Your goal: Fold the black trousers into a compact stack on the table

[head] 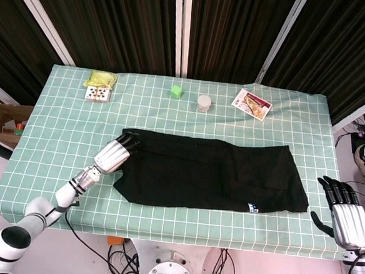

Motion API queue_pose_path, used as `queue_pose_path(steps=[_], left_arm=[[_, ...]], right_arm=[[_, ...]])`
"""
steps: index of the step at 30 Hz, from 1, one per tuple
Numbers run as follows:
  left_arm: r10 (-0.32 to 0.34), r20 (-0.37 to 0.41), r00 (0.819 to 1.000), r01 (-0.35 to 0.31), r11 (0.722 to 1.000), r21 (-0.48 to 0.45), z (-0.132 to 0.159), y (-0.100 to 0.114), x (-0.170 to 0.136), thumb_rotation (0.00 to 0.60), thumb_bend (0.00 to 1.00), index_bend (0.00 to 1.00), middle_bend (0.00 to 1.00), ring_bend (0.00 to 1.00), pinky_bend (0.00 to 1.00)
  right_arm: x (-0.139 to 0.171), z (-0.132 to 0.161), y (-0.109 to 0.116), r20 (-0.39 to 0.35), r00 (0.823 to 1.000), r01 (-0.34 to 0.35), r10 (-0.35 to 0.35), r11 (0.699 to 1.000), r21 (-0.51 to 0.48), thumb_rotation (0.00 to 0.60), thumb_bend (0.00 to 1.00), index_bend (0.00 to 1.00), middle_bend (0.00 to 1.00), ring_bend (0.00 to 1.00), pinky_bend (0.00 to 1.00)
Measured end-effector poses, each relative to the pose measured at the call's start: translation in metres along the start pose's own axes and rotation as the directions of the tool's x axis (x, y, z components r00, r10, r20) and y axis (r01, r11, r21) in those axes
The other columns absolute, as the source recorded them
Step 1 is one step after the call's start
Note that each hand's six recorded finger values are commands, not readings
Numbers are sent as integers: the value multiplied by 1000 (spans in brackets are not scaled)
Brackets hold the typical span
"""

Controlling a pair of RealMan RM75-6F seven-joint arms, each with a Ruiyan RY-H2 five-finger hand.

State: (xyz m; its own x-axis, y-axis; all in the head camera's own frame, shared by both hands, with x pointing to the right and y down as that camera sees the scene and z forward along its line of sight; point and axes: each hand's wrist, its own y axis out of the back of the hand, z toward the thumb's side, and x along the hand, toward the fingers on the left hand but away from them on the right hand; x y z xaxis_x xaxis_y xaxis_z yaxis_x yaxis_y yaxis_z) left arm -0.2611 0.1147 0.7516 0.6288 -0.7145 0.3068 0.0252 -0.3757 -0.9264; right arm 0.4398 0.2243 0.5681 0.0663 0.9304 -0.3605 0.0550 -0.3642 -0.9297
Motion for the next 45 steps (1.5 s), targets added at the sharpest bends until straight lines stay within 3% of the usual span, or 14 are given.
queue_pose_path(steps=[7,12,20,25,30,34,38,45], left_arm=[[35,-74,997,-31,998,46,-33,21,-37,600,650,648,293,132,185],[38,-163,986,-19,993,119,-69,43,-74,600,650,644,293,132,184],[36,-340,940,35,979,200,-119,80,-135,600,653,628,293,132,185],[25,-382,924,48,982,182,-123,89,-143,600,654,619,293,132,183],[-3,-373,928,43,994,99,-105,94,-125,600,663,617,292,132,180],[-27,-322,946,43,998,44,-74,104,-92,600,665,618,285,132,178],[-85,-233,969,93,995,24,-32,111,-43,600,668,618,281,132,176],[-165,-100,981,172,984,56,35,117,42,600,667,619,269,132,173]], right_arm=[[3,2,2,-13,1000,19,-19,1000,-9,600,197,156,135,98,151],[6,4,2,-27,999,29,-30,999,-18,600,197,156,135,98,146],[10,6,0,-36,998,43,-44,998,-36,600,196,161,135,98,144],[11,3,-1,-33,998,47,-49,998,-45,600,196,162,135,98,143],[12,1,-1,-33,998,51,-53,997,-51,600,195,168,135,98,140],[13,-2,1,-28,998,54,-56,997,-47,600,195,168,135,98,140],[16,-6,5,-14,998,64,-65,997,-47,600,193,171,135,98,140],[20,-12,7,1,998,65,-65,997,-45,600,192,174,135,98,140]])
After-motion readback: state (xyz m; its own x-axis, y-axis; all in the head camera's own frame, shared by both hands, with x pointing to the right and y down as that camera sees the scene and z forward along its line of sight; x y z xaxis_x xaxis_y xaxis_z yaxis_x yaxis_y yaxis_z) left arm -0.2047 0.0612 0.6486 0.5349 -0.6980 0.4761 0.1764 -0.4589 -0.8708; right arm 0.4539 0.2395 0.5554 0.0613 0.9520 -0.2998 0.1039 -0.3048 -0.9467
